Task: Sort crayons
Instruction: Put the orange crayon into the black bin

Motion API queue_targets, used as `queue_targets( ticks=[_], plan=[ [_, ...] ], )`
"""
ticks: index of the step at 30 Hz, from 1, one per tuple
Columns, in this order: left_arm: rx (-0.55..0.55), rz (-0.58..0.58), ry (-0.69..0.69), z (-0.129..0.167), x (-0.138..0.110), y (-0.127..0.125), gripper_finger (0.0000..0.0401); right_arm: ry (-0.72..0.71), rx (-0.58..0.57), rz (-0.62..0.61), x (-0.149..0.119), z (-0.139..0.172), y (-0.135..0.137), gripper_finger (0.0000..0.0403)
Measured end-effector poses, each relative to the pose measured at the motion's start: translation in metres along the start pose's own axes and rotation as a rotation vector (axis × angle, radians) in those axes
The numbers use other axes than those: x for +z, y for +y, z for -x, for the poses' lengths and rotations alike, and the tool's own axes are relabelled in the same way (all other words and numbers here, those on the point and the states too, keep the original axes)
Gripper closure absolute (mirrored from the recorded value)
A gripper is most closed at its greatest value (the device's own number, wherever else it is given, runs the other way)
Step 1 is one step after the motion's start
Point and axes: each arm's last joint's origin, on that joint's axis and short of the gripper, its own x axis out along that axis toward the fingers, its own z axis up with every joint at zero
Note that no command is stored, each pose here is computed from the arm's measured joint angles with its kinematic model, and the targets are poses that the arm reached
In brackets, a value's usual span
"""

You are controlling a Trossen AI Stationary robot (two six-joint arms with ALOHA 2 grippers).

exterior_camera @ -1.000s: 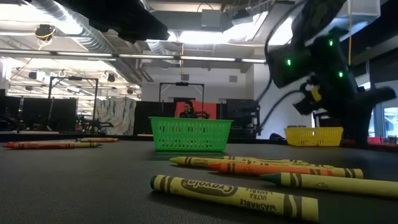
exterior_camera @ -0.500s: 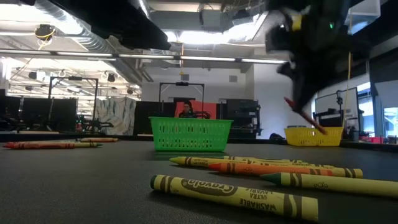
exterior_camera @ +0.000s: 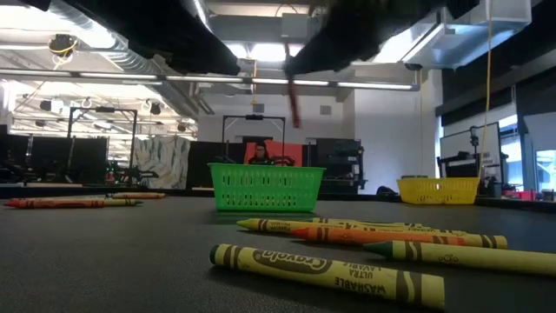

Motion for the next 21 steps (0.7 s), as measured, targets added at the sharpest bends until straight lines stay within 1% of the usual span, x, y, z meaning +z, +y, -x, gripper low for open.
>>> queue_targets(
  ticks=[4, 8, 13, 16, 21],
  plan=[
    [0.024, 0.002, -0.003, 0.000, 0.000, 0.001, 0.0244, -0.084, -0.009, 0.027, 0.004, -0.009, 0.001, 0.0381],
    [0.045, 0.009, -0.002, -0.005, -0.001, 0.004, 0.0244, -0.164, -0.017, 0.018, 0.008, -0.016, 0.002, 0.0381],
    [0.080, 0.022, -0.032, -0.009, -0.001, 0.003, 0.0244, -0.213, -0.022, 0.007, 0.006, -0.026, 0.004, 0.0381],
    [0.085, 0.028, -0.041, -0.009, 0.000, 0.003, 0.0244, -0.241, -0.022, -0.021, 0.006, -0.031, 0.005, 0.0382],
    [0.085, 0.026, -0.042, -0.009, 0.000, 0.003, 0.0246, -0.259, -0.023, -0.025, 0.006, -0.032, 0.005, 0.0382]
  ],
)
